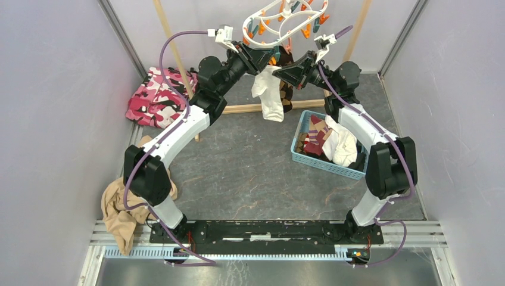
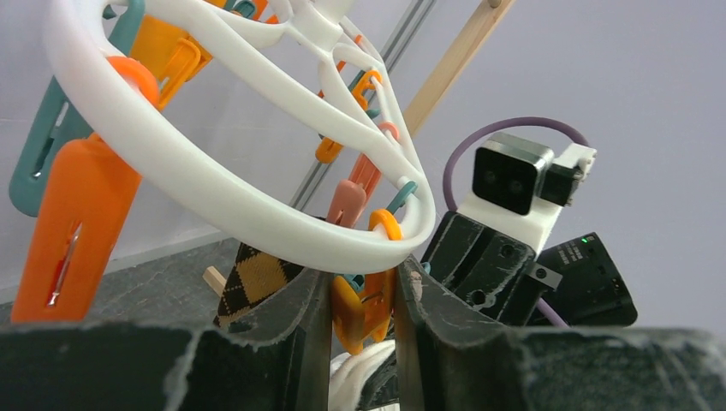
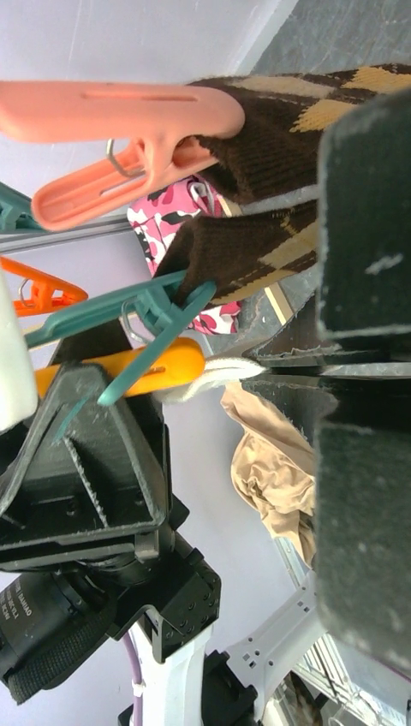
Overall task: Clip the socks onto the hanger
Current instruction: Clamp the sock onto the hanger.
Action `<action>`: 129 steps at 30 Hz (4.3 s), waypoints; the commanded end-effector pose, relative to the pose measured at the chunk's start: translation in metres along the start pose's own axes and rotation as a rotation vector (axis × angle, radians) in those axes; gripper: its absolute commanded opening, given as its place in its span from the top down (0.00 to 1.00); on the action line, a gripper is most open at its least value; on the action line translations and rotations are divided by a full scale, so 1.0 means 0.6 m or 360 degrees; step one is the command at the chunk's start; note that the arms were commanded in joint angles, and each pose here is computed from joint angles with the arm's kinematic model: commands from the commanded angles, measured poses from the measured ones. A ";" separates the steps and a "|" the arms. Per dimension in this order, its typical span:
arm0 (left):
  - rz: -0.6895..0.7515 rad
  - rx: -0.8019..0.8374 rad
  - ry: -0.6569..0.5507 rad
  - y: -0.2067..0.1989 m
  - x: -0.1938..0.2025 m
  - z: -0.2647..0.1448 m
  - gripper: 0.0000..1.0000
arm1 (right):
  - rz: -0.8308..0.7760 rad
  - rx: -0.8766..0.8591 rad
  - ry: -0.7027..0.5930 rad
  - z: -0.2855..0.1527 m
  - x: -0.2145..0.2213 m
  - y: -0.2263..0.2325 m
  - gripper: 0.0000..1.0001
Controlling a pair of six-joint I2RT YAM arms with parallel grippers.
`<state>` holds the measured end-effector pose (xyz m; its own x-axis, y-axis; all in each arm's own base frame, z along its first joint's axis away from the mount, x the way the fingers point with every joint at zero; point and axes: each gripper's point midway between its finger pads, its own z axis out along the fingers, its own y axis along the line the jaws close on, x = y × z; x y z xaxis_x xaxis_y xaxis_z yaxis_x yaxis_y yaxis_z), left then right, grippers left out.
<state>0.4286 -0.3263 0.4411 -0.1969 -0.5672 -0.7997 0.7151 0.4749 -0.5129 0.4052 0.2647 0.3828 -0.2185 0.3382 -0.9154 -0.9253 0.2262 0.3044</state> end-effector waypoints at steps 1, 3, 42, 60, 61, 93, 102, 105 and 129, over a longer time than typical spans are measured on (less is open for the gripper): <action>-0.0012 0.0141 -0.0076 -0.045 -0.041 -0.012 0.93 | -0.0009 -0.0043 -0.0010 0.007 -0.021 0.006 1.00; -0.0012 0.0148 -0.0072 -0.047 -0.040 -0.012 0.93 | 0.0001 -0.0042 -0.0006 0.008 -0.021 0.005 1.00; 0.0034 0.0270 0.0011 -0.044 -0.030 -0.015 0.94 | 0.0002 -0.0181 -0.0004 0.017 -0.044 0.029 1.00; 0.0024 0.0319 0.0031 -0.048 -0.024 -0.012 0.94 | 0.0077 -0.0133 -0.0015 0.013 -0.045 0.013 1.00; 0.0026 0.0323 0.0034 -0.049 -0.024 -0.013 0.94 | 0.0086 -0.0127 -0.0015 0.012 -0.044 0.011 1.00; 0.0132 0.0404 0.0155 -0.034 0.008 -0.015 0.94 | 0.0178 -0.0060 -0.0008 0.004 -0.053 0.003 1.00; 0.0210 0.0401 0.0199 -0.020 0.018 -0.015 0.94 | 0.0169 -0.0068 -0.0014 0.002 -0.057 0.008 1.00; 0.0247 0.0399 0.0202 -0.019 0.018 -0.015 0.95 | 0.0163 -0.0077 -0.0014 0.002 -0.060 0.012 1.00; 0.0249 0.0346 0.0207 -0.011 0.014 -0.013 0.66 | 0.0148 -0.0127 -0.0039 0.002 -0.071 0.028 1.00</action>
<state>0.4196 -0.3272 0.4262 -0.1584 -0.3988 -0.9033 0.8552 0.4019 -0.3274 0.4089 0.2595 0.3960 -0.3864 0.3505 -0.8532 -0.8842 0.1224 0.4507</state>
